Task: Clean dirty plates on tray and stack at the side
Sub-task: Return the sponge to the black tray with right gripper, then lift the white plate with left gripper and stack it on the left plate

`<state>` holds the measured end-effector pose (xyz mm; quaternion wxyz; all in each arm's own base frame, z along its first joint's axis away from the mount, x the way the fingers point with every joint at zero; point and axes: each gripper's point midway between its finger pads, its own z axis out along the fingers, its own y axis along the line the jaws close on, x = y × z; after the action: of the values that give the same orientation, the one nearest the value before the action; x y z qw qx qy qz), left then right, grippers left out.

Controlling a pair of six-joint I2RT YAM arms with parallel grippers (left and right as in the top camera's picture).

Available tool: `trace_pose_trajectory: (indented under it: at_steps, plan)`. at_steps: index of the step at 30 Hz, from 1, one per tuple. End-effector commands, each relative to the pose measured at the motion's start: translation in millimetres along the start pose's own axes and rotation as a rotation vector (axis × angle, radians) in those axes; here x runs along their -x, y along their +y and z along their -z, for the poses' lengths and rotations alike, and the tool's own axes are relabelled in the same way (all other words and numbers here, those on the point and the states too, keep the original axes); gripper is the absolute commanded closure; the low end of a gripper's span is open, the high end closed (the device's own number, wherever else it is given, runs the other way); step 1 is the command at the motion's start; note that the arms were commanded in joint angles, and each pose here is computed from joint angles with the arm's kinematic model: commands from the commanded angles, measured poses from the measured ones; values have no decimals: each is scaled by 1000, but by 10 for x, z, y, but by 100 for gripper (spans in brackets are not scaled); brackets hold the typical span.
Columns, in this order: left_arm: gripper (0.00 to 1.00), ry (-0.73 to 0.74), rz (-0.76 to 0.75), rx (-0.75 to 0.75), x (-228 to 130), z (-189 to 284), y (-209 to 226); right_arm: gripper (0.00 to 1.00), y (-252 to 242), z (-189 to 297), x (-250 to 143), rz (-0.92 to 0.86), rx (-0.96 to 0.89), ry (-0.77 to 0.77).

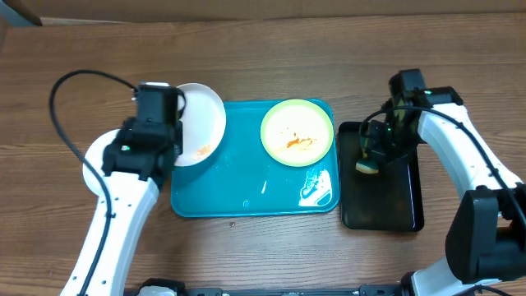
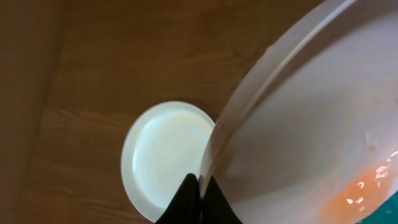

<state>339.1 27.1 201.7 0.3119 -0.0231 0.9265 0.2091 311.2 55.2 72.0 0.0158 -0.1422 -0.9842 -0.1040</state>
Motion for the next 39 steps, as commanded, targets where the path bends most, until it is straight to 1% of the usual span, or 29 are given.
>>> trace_pose_trajectory:
  at_steps: [1,3,5,9,15,23,26,30,35,39]
  plan:
    - [96,-112,-98,227,255,246,213,96,-74,-24,-12,1,32,18]
    - [96,-156,-108,294,340,344,220,96,-111,-34,-18,1,33,23]
    - [96,-185,-130,326,394,414,182,96,-136,-48,-31,15,28,27]
    - [96,-205,-166,300,417,453,30,96,-264,-102,-30,12,-31,17]
    - [96,-210,-193,284,414,461,-79,96,-312,-270,-61,10,-29,11]
    - [96,-208,-195,274,409,455,-95,96,-439,-756,-126,14,-11,-50]
    - [96,-208,-192,269,407,451,-104,96,-484,-866,-195,-34,-9,-51]
    - [96,-208,-194,261,406,448,-117,96,-392,-782,-199,-30,26,-25]
    - [96,-208,-194,247,404,442,-140,96,-244,-329,-6,-5,20,-27]
    - [96,-206,-197,247,399,442,-139,96,-195,-131,64,-4,14,-39]
